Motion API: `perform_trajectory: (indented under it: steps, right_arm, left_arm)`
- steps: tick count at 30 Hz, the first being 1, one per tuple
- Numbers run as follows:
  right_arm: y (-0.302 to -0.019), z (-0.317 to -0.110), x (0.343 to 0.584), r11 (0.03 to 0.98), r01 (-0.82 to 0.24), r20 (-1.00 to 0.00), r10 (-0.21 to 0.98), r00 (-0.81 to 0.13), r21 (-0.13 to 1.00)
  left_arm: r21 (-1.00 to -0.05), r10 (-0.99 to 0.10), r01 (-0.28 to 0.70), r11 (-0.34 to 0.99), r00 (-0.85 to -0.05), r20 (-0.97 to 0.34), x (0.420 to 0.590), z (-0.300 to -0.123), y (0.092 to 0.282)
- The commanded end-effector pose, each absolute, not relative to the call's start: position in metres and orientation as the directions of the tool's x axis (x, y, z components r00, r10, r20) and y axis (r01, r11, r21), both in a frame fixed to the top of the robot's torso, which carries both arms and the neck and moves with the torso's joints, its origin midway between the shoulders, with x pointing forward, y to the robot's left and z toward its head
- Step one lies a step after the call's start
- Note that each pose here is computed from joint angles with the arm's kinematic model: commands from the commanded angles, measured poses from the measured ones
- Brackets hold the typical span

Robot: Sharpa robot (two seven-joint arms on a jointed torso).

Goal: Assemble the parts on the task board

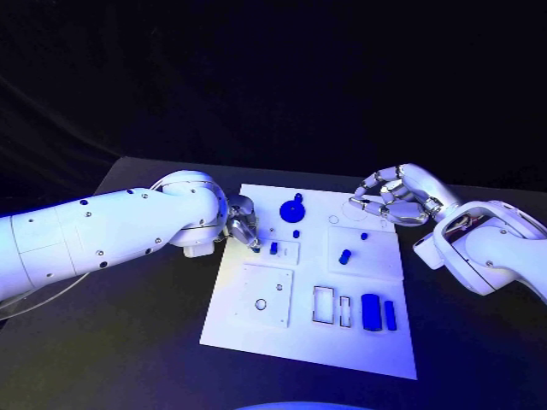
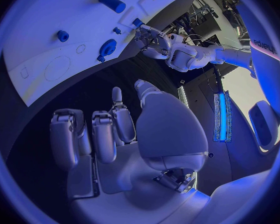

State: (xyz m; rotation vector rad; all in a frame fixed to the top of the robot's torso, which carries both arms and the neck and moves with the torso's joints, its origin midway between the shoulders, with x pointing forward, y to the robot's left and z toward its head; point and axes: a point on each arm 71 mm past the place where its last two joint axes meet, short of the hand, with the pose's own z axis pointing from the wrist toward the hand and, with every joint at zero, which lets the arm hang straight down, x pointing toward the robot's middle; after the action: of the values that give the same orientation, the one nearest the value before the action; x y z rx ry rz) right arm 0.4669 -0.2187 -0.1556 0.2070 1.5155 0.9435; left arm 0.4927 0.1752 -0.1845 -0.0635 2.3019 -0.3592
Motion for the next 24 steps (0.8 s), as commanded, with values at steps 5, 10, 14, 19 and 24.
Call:
perform_trajectory:
  steps: [5,10,14,19,24]
  right_arm:
    - [-0.2181,-0.1556,0.4661,0.643,-0.401,-0.748,0.629,-0.211,0.653]
    - [-0.2181,-0.1556,0.4661,0.643,-0.401,-0.748,0.629,-0.211,0.653]
    - [-0.2182,-0.1556,0.4663,0.643,-0.401,-0.749,0.629,-0.21,0.653]
    - [-0.2183,-0.1556,0.4662,0.643,-0.401,-0.748,0.629,-0.21,0.653]
    - [-0.2185,-0.1555,0.4661,0.643,-0.401,-0.748,0.629,-0.209,0.653]
  left_arm:
    - [-0.266,-0.138,0.075,0.961,-0.705,-0.695,0.4908,-0.189,0.1717]
    - [-0.263,-0.129,0.08,0.961,-0.714,-0.689,0.4906,-0.1897,0.1707]
    - [-0.261,-0.125,0.081,0.962,-0.718,-0.684,0.4907,-0.1903,0.1705]
    - [-0.258,-0.123,0.08,0.963,-0.721,-0.682,0.4911,-0.1908,0.1709]
    - [-0.254,-0.118,0.082,0.964,-0.722,-0.682,0.4913,-0.1911,0.1712]
